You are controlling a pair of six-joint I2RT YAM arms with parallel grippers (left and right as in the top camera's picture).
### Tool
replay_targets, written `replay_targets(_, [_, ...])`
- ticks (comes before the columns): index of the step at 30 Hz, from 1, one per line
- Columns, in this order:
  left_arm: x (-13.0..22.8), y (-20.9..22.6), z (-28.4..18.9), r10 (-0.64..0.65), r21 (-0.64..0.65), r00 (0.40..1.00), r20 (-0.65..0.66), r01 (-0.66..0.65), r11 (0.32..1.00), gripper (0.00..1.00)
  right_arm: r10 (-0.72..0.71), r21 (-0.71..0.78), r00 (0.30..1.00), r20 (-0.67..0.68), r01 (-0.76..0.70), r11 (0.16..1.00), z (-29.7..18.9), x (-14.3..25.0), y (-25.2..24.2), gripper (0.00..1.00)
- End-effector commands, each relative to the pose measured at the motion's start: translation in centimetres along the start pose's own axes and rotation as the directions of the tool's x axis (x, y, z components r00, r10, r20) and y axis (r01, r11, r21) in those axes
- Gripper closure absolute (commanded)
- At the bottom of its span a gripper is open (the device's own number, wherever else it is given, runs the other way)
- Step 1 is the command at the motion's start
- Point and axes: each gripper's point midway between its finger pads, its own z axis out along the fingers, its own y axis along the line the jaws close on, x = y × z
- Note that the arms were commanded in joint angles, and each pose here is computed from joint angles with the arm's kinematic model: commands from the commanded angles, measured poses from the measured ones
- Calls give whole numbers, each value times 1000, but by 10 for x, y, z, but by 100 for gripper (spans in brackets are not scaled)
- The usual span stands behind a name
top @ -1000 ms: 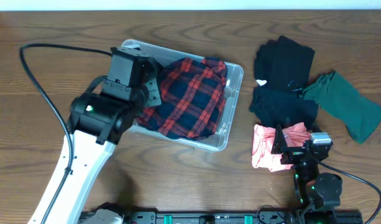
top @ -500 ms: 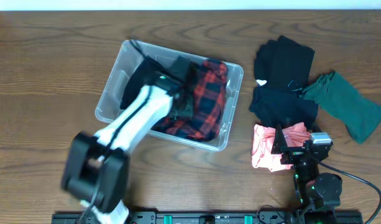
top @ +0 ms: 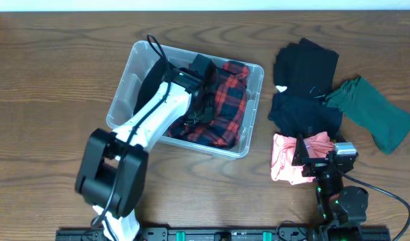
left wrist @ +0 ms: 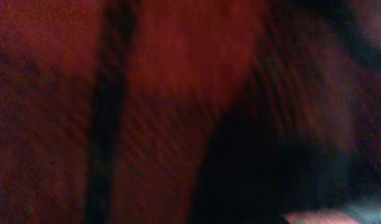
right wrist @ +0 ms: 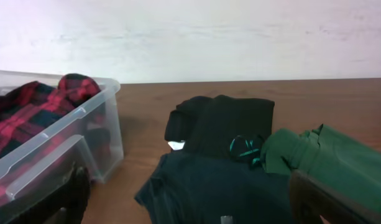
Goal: Pack container
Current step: 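Press and tuck the plaid shirt into the bin with the left gripper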
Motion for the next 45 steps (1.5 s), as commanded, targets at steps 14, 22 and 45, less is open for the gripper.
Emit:
replay_targets(14, [-89,-67,-77,161,153,860,485,-264,952,47,13,7,1000,-2,-13,1000,0,1,-2,1])
replay_targets(22, [-77,-52,44,181,132,947,264,-221,966,47,13,7,1000,-2,-13,1000,0,1,-2,1])
replay_targets(45, [-21,-4,-145,159,-66,930,331,-145,987,43,13,7,1000,-2,-13,1000,0,1,-2,1])
